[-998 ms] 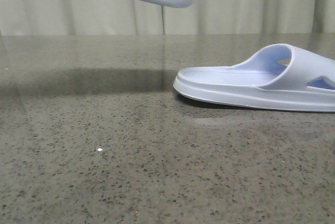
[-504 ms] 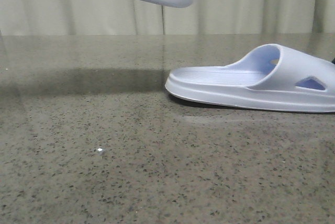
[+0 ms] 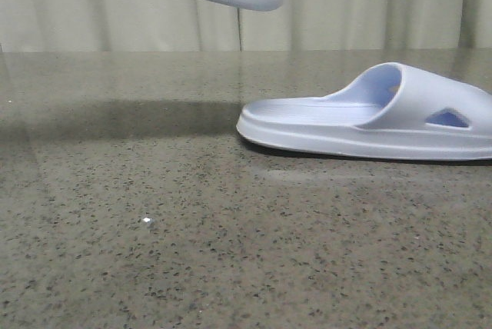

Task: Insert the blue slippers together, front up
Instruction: 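Grasp the heel of the second slipper with the right gripper and lift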

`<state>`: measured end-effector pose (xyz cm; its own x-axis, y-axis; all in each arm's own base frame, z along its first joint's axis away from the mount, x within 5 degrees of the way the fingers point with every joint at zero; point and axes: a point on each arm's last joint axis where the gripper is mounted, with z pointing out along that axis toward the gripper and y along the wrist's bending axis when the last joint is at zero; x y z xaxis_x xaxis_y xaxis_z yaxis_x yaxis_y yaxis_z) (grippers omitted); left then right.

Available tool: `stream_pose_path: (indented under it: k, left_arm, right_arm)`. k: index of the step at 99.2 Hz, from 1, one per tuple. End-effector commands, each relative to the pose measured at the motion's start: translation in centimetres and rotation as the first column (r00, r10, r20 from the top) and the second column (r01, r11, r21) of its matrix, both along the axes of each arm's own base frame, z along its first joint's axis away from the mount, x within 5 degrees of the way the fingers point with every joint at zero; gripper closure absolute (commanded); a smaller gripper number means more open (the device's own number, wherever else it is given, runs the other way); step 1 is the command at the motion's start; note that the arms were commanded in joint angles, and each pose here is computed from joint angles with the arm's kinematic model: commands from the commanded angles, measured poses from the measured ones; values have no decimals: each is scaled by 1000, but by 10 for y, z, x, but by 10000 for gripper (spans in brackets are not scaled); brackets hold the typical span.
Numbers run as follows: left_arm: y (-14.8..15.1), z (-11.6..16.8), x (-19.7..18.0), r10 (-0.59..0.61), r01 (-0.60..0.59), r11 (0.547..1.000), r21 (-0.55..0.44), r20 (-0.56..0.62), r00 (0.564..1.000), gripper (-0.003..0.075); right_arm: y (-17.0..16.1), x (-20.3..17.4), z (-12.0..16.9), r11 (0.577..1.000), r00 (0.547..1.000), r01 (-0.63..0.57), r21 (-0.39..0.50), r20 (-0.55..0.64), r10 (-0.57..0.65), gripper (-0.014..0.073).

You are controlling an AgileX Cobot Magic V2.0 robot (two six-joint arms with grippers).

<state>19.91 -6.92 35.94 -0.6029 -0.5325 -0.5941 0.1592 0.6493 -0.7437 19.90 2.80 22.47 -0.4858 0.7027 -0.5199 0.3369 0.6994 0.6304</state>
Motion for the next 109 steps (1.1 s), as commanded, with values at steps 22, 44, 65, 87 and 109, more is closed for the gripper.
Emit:
stream_pose_path:
  k: [22,44,65,87,109]
  left_arm:
    - [1,18,-1,33,-29,998,-56,59,998,704]
    - [1,18,-1,30,-27,998,-59,57,998,704]
    - [0,18,-1,29,-25,998,-63,54,998,704]
    - [0,18,-1,24,-20,997,-78,48,999,704]
    - [-3,18,-3,3,1,994,-111,31,1000,704]
  right_arm:
    - [-4,9,21,999,985,45,-10,167,-43,702]
    - [-14,8,54,989,882,148,29,448,-145,702]
    - [-23,-11,94,974,699,207,91,683,-213,702]
    - [-23,-38,120,978,663,150,142,720,-206,702]
    - [-19,-62,132,987,692,77,144,705,-157,702]
